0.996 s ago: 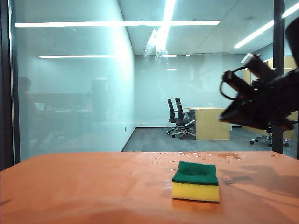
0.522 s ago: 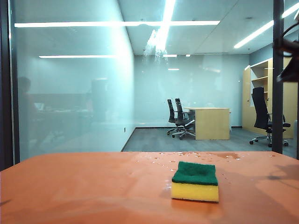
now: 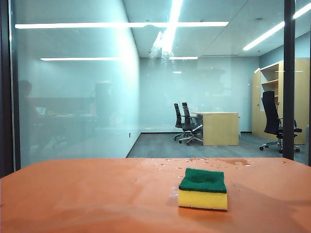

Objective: Pick up the sponge from the table, wipe the water off the glass, and finally place the sponge back on the table.

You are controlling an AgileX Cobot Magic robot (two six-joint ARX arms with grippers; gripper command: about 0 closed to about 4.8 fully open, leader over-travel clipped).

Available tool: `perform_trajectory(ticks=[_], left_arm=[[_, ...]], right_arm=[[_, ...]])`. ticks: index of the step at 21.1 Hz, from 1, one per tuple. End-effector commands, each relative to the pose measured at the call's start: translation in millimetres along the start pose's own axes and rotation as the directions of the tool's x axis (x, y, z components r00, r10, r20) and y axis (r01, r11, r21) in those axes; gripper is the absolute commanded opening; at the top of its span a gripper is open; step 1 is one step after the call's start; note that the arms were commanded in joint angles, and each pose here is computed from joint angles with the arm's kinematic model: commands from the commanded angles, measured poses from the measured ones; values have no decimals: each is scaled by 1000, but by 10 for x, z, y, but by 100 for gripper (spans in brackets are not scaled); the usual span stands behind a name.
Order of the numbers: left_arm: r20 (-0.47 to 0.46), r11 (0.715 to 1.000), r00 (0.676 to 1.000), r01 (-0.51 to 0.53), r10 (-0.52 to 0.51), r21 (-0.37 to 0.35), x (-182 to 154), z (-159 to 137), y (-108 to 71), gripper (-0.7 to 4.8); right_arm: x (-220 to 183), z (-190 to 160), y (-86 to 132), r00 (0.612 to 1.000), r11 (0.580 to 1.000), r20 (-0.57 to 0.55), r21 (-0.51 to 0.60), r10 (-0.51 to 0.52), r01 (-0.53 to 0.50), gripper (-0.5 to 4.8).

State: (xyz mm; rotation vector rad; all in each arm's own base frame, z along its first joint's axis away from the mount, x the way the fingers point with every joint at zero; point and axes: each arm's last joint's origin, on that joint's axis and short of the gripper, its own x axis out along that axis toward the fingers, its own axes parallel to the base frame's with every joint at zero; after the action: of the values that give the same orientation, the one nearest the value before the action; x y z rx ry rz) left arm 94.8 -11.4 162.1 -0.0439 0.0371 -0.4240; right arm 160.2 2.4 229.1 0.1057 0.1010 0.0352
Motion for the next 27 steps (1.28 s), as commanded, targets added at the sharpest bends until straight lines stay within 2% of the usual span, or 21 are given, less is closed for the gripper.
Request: perform_trajectory(ticks=[1, 3, 4, 8, 11, 12, 13, 16, 20, 27], left_arm=[[31, 997, 996, -80, 80, 15, -3, 39, 21, 115], [35, 991, 991, -131, 130, 38, -5, 41, 36, 115], [37, 980, 982, -186, 184, 71, -7, 41, 51, 114], [50, 950, 955, -296, 292, 98, -15, 49, 82, 114], [62, 940, 948, -316, 311, 126, -17, 60, 87, 108], [64, 935, 946, -323, 317, 147, -18, 62, 89, 41], [64, 933, 947, -322, 316, 158, -18, 62, 89, -2], [67, 915, 934, -356, 350, 188, -21, 63, 99, -6], [68, 892, 911, -413, 408, 184, -28, 62, 116, -6], [69, 877, 895, -445, 440, 181, -32, 62, 125, -6]], right_arm=[[-124, -107, -10, 999, 1000, 35, 4, -9, 9, -9], [-197, -200, -17, 999, 1000, 46, 4, -8, 8, -9], [-238, -266, -23, 999, 1000, 43, 4, -8, 8, -9], [-325, -384, -33, 998, 1000, 65, 3, -7, 7, -9], [-361, -413, -37, 997, 1000, 74, 2, -14, 14, -9], [-371, -442, -40, 997, 1000, 74, 2, -13, 13, -9], [-376, -465, -42, 997, 1000, 71, 2, -13, 13, -9], [-395, -569, -51, 998, 1000, 65, 2, -12, 12, -9], [-419, -656, -45, 998, 999, 45, -8, 36, -36, -9], [-420, -712, -48, 999, 997, -5, -71, 40, -40, -9]])
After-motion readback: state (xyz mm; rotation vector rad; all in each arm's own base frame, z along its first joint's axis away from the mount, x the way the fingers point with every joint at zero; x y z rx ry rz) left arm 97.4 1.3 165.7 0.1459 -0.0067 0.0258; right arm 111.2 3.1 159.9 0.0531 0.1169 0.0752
